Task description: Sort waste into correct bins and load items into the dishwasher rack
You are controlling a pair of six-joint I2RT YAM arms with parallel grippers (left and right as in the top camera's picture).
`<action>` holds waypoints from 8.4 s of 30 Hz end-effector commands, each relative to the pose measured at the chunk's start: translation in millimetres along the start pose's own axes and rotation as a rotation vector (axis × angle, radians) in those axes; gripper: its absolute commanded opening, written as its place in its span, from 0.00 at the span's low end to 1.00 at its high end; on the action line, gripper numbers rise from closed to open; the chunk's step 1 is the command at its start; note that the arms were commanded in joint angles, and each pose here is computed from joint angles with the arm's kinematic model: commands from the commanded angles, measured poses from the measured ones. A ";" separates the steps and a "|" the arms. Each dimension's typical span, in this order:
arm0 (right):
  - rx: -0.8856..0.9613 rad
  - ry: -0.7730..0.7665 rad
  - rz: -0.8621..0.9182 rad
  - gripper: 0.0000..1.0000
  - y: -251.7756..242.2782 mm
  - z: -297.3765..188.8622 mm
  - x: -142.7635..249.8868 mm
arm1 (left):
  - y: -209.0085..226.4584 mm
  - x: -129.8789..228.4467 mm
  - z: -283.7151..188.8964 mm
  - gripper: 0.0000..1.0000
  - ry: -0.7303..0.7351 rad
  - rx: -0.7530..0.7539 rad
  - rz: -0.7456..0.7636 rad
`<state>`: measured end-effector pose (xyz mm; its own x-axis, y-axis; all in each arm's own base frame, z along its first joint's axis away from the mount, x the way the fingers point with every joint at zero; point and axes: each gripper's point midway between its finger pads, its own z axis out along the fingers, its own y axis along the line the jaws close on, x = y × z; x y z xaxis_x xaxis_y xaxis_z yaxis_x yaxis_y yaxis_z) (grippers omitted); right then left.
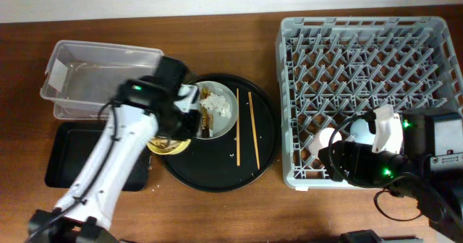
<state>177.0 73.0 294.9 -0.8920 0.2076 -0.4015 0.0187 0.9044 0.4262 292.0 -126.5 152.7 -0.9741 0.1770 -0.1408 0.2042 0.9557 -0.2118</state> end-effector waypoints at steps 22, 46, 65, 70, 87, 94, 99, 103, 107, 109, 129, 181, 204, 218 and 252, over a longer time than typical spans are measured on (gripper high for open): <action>0.001 -0.012 0.011 0.87 1.1 -1.5 -1.9 | 163.7 25.7 -50.0 0.00 -0.759 1.073 -0.569; 0.002 -0.012 0.011 0.88 1.1 -1.5 -2.0 | -70.8 77.9 101.4 0.00 0.000 -0.328 -0.029; 0.026 -0.022 0.011 0.88 -3.0 -1.3 -4.2 | 18.4 -78.6 151.9 0.45 -0.057 -0.151 -0.158; 0.027 -0.020 0.011 0.88 -3.2 -1.2 -3.8 | 7.2 -81.6 111.0 0.35 -0.058 -0.143 -0.154; 0.027 -0.019 0.011 0.88 -3.2 -1.2 -3.5 | 33.2 -53.0 113.0 0.00 0.009 -0.249 -0.209; 0.027 -0.019 0.011 0.88 -3.2 -1.2 -3.6 | 106.7 -113.9 -50.6 0.00 -0.400 -0.333 -0.437; 0.026 -0.019 0.011 0.88 -3.1 -1.2 -3.6 | 167.4 -136.5 -13.6 0.43 -0.366 -0.293 -0.474; 0.028 -0.015 0.013 0.88 -3.5 -1.2 -2.7 | 83.6 -126.7 -36.9 0.72 -0.330 -0.226 -0.321; 0.030 -0.010 0.014 0.88 -3.9 -1.2 -1.4 | 10.5 -115.9 56.9 0.72 -0.250 -0.254 -0.113; 0.029 -0.011 0.014 0.88 -3.9 -1.2 -1.6 | -7.4 -111.5 115.0 0.72 -0.211 -0.251 -0.029; 0.030 -0.007 0.016 0.88 -4.2 -1.2 -0.5 | 175.9 -134.4 6.7 0.71 -0.329 -0.361 -0.384; 0.386 0.652 0.178 0.99 -99.6 202.3 -17.2 | 39.9 66.6 -25.4 0.99 -1.308 -0.162 0.406; 0.249 0.349 -0.207 0.04 96.3 282.3 58.9 | 40.0 66.6 -25.2 0.99 -1.307 -0.162 0.406; 1.504 -0.487 -0.046 0.04 -169.7 70.2 -183.0 | 40.0 66.6 -25.2 0.99 -1.307 -0.162 0.406; 0.190 0.391 0.272 0.54 86.6 367.2 22.6 | 40.0 66.6 -25.3 0.99 -1.308 -0.162 0.406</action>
<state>322.9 297.2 45.4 -0.9785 0.2062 0.0073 0.1959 0.9173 0.3468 232.6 -70.4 161.1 -0.0356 0.1784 -0.9833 0.3453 0.9255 0.1554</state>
